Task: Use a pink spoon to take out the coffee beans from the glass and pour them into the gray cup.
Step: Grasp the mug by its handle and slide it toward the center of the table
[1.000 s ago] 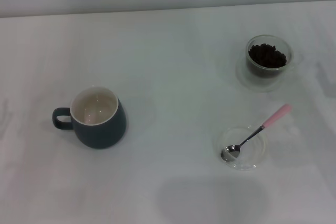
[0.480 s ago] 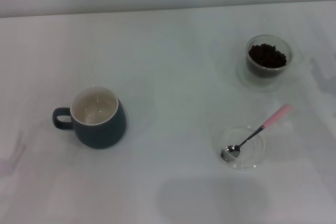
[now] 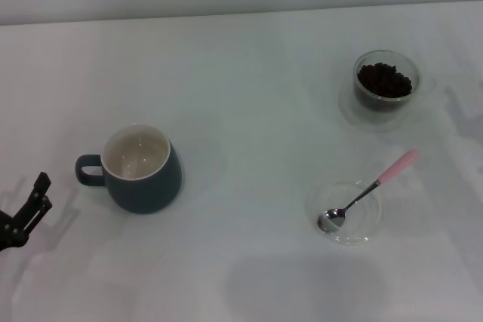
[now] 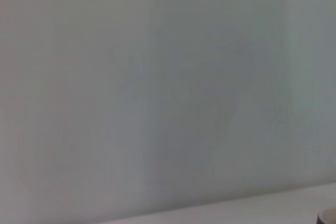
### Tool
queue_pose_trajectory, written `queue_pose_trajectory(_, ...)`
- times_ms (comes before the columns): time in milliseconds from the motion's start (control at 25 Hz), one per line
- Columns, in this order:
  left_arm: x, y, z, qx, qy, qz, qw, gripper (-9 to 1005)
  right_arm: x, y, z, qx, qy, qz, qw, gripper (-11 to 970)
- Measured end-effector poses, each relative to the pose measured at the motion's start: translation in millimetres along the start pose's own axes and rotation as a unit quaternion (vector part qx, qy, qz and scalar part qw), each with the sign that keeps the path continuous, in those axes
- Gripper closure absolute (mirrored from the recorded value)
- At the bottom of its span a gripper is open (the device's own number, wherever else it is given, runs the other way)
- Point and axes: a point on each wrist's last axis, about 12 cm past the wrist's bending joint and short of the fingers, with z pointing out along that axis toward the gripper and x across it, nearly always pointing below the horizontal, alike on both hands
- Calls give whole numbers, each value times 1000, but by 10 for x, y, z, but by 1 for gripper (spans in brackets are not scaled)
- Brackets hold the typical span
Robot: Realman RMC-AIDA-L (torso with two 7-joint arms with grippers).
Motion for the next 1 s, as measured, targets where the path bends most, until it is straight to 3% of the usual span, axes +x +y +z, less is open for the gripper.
queue_pose_trajectory(1000, 78, -36, 422, 49, 70, 23, 996, 109, 42, -6, -55, 11, 11, 7, 1000, 279)
